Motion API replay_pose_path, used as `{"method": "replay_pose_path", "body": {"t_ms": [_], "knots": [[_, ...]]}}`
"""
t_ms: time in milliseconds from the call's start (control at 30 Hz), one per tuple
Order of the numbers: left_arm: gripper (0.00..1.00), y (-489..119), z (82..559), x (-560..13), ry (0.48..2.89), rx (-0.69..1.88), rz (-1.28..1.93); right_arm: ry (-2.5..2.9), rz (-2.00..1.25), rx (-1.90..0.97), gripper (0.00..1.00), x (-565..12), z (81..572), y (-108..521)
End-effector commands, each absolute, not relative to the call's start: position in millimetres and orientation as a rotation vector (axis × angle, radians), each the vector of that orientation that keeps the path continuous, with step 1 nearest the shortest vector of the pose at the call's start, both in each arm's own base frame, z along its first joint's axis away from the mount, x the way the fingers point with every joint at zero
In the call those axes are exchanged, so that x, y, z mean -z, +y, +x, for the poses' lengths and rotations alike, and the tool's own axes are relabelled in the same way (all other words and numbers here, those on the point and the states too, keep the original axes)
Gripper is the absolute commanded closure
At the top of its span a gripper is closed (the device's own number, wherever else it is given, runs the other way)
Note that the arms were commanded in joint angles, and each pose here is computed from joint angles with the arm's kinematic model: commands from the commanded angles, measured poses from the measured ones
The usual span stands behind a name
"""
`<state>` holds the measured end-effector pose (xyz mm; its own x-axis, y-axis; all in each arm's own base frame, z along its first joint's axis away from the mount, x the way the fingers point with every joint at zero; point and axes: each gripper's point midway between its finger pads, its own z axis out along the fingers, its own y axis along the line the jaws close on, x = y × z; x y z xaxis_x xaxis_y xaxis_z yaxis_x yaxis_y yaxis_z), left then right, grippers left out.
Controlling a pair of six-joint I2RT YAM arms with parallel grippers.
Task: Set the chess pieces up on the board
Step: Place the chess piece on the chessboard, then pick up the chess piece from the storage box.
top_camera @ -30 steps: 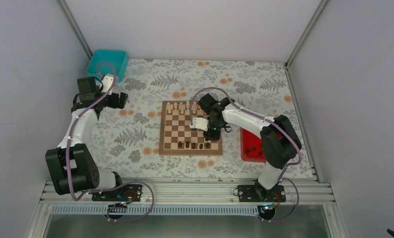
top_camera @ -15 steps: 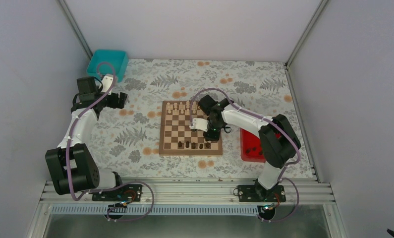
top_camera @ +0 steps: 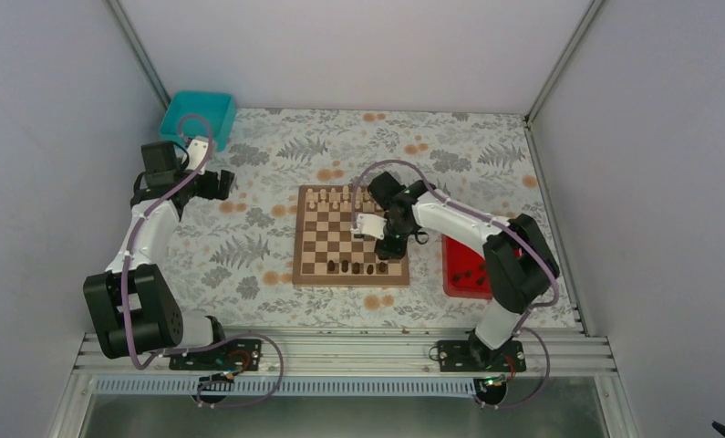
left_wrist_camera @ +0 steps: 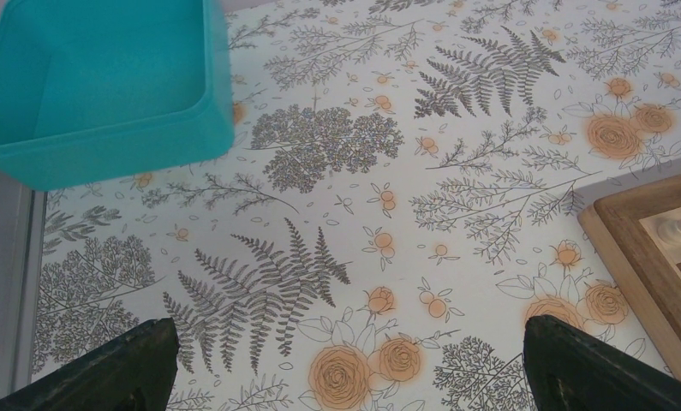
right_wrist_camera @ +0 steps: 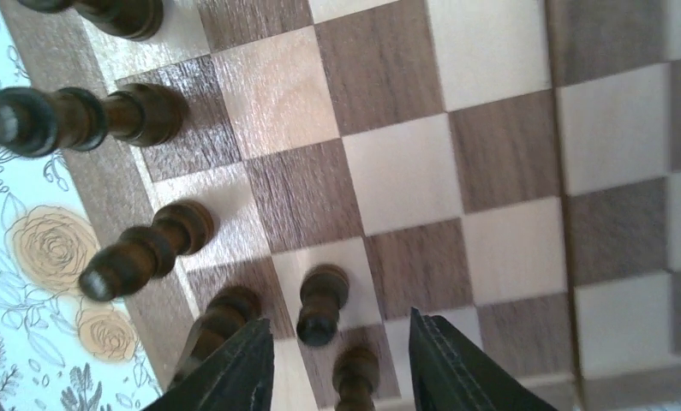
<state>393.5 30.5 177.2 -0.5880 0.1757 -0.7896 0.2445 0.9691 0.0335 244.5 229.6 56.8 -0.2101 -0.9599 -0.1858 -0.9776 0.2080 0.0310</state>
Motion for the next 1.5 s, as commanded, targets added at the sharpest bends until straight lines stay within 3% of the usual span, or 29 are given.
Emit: {"method": "replay_pose_path", "body": {"t_ms": [0, 300, 600, 1000, 1467], "knots": [[0.0, 30.8, 395.3, -184.1, 2.189, 0.1, 0.301, 2.266, -1.762, -0.199, 0.55, -106.4, 261.2, 224.3], [0.0, 30.6, 395.0, -185.0, 2.187, 0.101, 0.3, 2.333, -1.492, -0.1, 0.53, -148.5, 285.2, 142.2], [0.0, 29.6, 395.9, -185.3, 2.186, 0.11, 0.303, 2.552, -1.267, -0.016, 0.53, -113.1, 261.8, 35.6], [0.0, 29.2, 395.5, -184.5, 2.187, 0.111, 0.306, 2.696, -1.302, -0.166, 0.53, -62.1, 207.5, 32.1], [0.0, 29.5, 395.1, -184.8, 2.188, 0.11, 0.303, 2.733, -1.313, -0.233, 0.54, -45.8, 194.6, 35.5]]}}
